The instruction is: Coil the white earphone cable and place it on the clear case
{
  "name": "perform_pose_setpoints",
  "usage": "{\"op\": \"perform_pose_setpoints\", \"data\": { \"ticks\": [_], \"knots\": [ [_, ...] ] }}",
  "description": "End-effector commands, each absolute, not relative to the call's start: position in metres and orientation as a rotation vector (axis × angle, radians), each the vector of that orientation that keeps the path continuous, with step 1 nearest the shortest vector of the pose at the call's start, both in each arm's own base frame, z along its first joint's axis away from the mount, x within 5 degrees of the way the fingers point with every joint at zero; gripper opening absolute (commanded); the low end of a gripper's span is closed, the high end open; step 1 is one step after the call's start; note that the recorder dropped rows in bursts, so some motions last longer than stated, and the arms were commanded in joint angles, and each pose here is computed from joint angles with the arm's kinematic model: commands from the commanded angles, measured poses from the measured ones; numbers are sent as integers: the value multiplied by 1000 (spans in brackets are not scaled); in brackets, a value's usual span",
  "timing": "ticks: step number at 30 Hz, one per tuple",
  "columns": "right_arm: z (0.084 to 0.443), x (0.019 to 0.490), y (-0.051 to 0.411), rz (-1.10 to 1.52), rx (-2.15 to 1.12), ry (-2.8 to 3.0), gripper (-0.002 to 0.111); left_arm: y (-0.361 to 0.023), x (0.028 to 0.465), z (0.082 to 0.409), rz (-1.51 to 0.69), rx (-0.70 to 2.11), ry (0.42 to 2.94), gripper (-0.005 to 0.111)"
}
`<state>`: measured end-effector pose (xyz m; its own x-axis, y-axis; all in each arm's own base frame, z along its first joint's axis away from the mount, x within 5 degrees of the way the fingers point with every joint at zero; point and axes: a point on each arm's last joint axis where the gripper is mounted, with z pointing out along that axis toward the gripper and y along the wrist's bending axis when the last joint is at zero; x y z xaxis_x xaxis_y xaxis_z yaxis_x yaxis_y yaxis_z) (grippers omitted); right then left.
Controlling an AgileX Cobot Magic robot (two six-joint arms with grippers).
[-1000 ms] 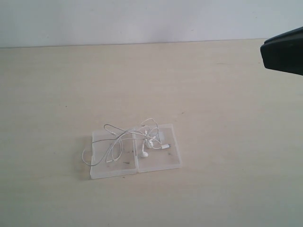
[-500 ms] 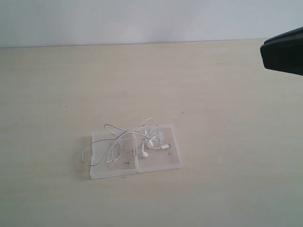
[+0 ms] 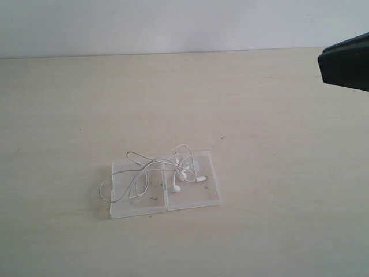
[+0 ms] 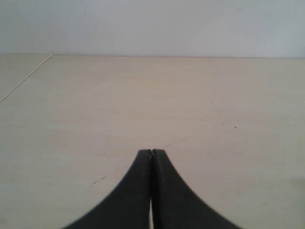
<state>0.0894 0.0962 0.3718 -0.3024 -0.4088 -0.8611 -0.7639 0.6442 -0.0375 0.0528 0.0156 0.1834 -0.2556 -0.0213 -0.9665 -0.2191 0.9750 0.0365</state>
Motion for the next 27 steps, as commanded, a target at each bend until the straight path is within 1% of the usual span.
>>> {"op": "perform_pose_setpoints", "data": {
  "ticks": [1,7,10,14,17,20,27],
  "knots": [
    [379,84,85,455,-883,1862,0,16,53,183,196,-176,1821,0],
    [390,69,49,419,-573,1702,0,16,53,183,196,-176,1821,0],
    [382,56,32,370,-395,1601,0,16,53,183,196,-176,1821,0],
    [358,31,15,252,-239,1491,0,16,53,183,196,-176,1821,0],
    [347,18,10,210,-215,1449,0,16,53,183,196,-176,1821,0],
    [344,8,8,208,-213,1408,0,16,53,183,196,-176,1821,0],
    [339,6,7,206,-213,1402,0,16,52,183,196,-177,1823,0]
  ]
}}
